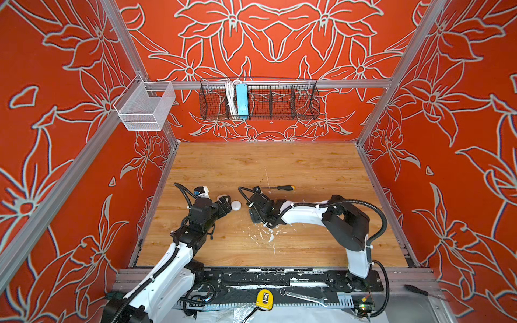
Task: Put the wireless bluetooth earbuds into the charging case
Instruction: 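Close the right gripper on the lilac round case, then lift the lilac case with the right gripper toward the approaching left gripper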
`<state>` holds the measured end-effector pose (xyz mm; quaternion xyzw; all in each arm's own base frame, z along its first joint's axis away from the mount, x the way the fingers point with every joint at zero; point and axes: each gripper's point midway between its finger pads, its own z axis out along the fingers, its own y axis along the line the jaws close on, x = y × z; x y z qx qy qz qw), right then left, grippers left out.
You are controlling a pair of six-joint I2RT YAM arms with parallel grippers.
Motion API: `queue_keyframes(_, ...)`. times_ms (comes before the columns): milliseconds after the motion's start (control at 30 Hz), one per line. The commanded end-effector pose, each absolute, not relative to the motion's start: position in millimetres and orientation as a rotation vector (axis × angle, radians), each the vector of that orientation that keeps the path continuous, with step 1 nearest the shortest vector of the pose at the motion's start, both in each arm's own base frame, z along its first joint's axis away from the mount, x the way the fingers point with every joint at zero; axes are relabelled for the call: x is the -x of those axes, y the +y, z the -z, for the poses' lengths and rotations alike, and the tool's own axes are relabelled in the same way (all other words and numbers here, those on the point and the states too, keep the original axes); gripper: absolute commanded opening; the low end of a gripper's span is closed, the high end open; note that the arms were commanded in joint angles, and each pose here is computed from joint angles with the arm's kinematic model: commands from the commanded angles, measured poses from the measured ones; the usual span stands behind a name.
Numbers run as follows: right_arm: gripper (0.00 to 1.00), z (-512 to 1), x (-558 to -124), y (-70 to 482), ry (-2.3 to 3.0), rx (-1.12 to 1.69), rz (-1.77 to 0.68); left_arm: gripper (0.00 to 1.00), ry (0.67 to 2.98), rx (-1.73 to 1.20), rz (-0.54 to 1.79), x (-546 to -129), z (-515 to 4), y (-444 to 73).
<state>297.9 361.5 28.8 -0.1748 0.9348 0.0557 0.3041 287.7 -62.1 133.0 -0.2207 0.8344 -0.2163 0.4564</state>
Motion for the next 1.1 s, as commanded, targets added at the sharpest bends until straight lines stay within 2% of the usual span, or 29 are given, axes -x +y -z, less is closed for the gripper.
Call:
queue_keyframes(0,0.77,-16.5,-295.1,357.3,2.51,0.399,-0.086,0.85,2.043,0.548,0.529,-288.4,-137.8,-60.0)
queue_keyframes(233,0.57,-13.8,-290.7,355.9,2.516,0.389,-0.083,0.85,2.039,0.528,0.547,-288.7,-139.0,-63.1)
queue_keyframes(400,0.54,-17.6,-287.5,351.3,2.503,0.384,-0.084,0.85,2.046,0.533,0.57,-288.4,-138.4,-66.1)
queue_keyframes(533,0.48,-28.7,-284.9,355.2,2.461,0.427,-0.153,0.84,2.052,0.449,0.655,-290.1,-144.5,-82.4)
queue_keyframes(667,0.44,-73.1,-284.5,358.9,2.296,0.598,-0.223,0.82,2.034,0.259,0.833,-288.5,-156.3,-115.5)
queue_keyframes(767,0.36,-114.9,-279.2,357.9,2.113,0.768,-0.255,0.76,1.98,0.093,0.974,-282.7,-173.3,-140.0)
queue_keyframes(933,0.32,-172.6,-250.4,358.1,1.782,1.031,-0.359,0.68,1.803,-0.166,1.174,-257.7,-211.8,-169.3)
queue_keyframes(1067,0.33,-209.6,-233.4,350.6,1.566,1.098,-0.381,0.65,1.669,-0.286,1.202,-235.9,-232.3,-174.6)
